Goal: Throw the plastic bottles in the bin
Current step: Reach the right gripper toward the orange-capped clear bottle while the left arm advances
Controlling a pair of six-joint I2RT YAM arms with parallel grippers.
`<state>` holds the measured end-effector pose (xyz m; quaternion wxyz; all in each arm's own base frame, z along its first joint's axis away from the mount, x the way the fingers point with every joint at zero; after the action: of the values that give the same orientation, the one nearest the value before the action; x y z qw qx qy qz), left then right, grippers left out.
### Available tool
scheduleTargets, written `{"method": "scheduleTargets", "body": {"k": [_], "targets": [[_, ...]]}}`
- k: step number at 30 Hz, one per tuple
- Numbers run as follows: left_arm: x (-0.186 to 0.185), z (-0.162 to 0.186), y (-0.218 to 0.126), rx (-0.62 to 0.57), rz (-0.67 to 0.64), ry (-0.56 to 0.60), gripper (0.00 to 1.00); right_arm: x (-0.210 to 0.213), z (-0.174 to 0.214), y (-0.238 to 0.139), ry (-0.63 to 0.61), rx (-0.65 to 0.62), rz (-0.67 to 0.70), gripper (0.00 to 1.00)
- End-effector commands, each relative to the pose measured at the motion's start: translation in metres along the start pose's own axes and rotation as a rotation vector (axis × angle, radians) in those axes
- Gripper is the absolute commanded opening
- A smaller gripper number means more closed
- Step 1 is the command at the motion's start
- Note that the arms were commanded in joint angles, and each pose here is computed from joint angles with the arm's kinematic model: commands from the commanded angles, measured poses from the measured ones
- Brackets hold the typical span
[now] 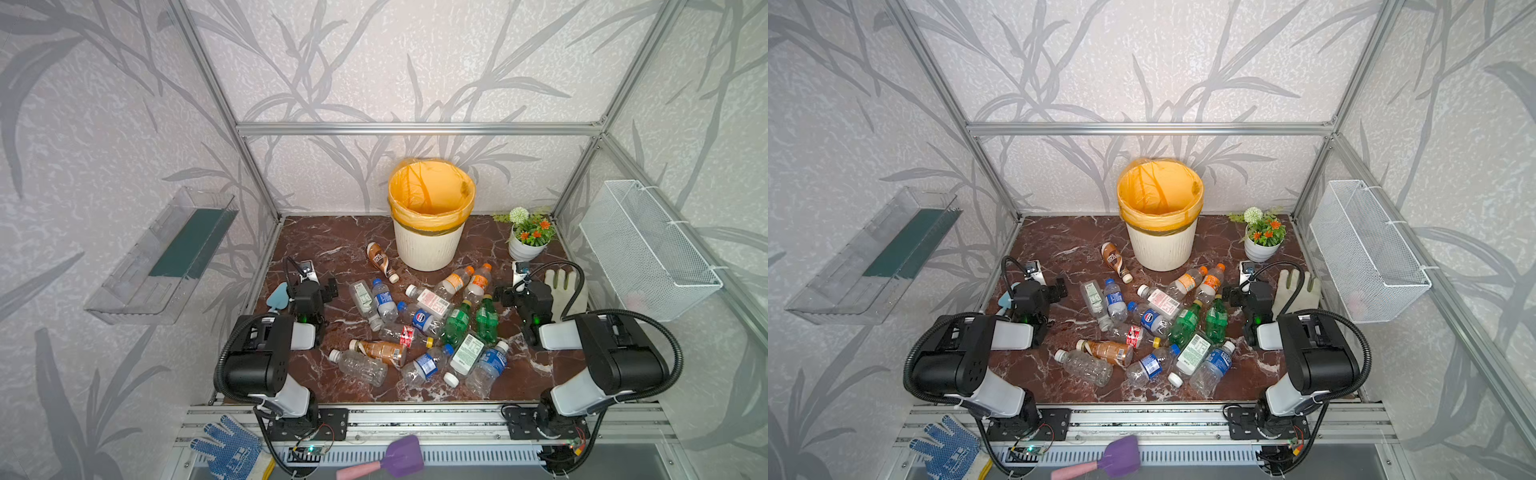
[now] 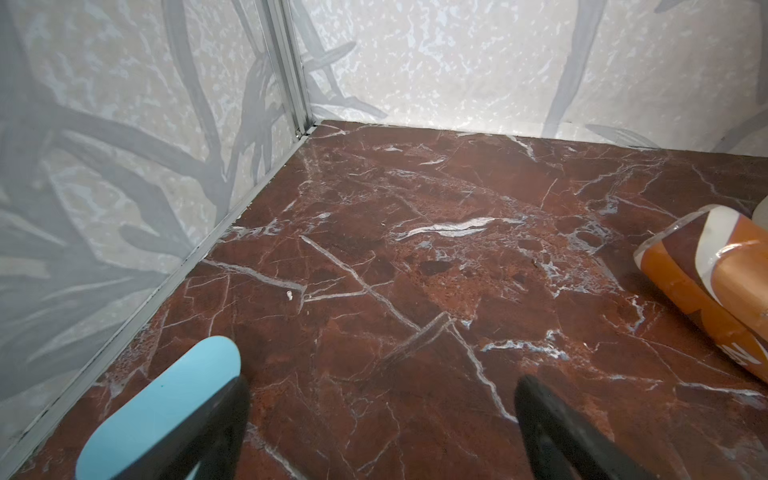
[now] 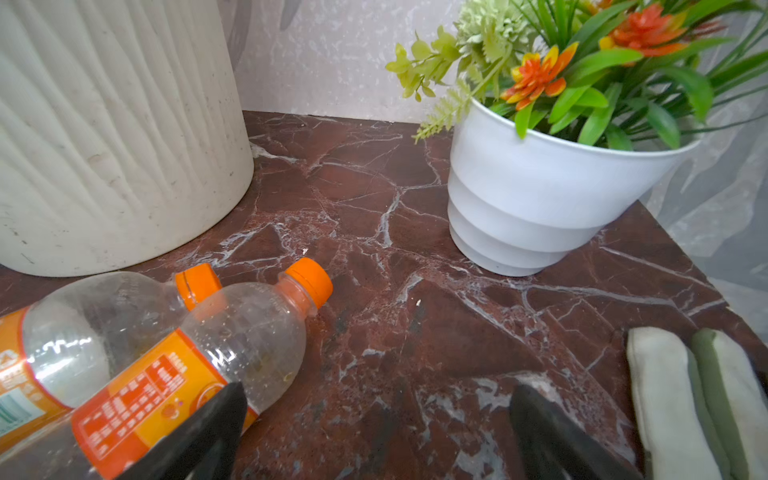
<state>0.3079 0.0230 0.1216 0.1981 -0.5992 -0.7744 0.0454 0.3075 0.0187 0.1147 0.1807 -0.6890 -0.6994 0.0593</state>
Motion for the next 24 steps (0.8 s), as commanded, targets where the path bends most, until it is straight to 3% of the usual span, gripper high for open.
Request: {"method": "scheduleTargets", "body": {"k": [1,24], "targets": [[-0.0001,-0.0029,0.0009,-0.016,-0.001,0.006,0.99,0.0022,-0.0061,-0.0001,0.001,-0.045,-0.007,0.99],[0.0001,-0.003,0.0008,-0.016,-0.002,0.006,0.99,0.0029,-0.0066,0.0012,0.0,-0.037,-0.012,0.99]]}}
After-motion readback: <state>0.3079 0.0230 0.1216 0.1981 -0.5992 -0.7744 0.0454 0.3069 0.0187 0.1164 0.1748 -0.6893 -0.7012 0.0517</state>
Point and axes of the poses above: each gripper's point midway between its finger pads, its own y axis out along the fingers, its own x axis along the line the jaws close on, z = x × y, the point moved 9 cm from there along -y, back along the fingers, and after that the axes turned 13 degrees about y, right-handed, at the moved point
